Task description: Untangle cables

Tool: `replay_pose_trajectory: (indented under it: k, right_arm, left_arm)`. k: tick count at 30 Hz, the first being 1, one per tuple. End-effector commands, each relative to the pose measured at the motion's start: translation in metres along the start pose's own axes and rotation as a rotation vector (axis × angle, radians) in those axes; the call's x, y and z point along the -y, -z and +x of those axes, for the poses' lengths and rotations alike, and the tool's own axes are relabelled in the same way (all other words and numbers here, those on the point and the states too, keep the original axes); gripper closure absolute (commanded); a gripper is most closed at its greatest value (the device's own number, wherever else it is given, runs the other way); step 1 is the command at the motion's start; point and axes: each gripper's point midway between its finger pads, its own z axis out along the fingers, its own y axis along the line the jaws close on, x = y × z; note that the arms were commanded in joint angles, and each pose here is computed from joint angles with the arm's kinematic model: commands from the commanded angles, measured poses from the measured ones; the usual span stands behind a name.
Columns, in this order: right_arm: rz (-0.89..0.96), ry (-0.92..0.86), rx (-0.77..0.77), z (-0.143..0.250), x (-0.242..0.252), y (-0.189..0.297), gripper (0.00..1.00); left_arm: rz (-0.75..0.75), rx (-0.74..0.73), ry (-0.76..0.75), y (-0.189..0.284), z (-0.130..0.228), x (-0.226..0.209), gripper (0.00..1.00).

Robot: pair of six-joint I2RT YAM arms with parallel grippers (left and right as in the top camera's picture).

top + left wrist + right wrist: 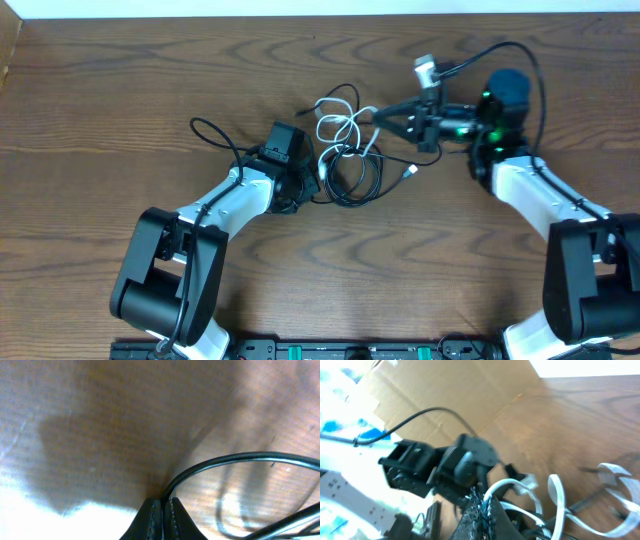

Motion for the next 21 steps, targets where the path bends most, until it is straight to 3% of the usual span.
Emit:
replay_pose_trajectory:
  k: [1, 7, 13, 16, 21]
  right_arm:
    - [0.088, -0.031, 0.07, -0.02, 0.014, 0.031, 0.99]
    - [0.387, -0.135, 0.172, -0.019, 0.077, 0.082, 0.99]
    - [0.835, -0.303, 0.131, 0.031, 0.144, 0.13, 0.99]
    - [0.877, -0.367, 0.072, 0.052, 0.146, 0.132, 0.99]
    - [0.862, -0.468, -0.009, 0.08, 0.138, 0.119, 0.96]
  left_arm:
    - [-0.109, -0.068, 0.002, -0.011, 0.018, -0.033, 0.92]
    - [-0.167, -0.121, 0.017, -0.002, 0.023, -0.057, 0.93]
    - [-0.208, -0.167, 0.021, 0.01, 0.021, -0.085, 0.93]
    - [-0.195, -0.157, 0.062, 0.011, 0.015, -0.089, 0.93]
    - [-0.051, -0.167, 0.057, 0.007, 0.011, -0.062, 0.92]
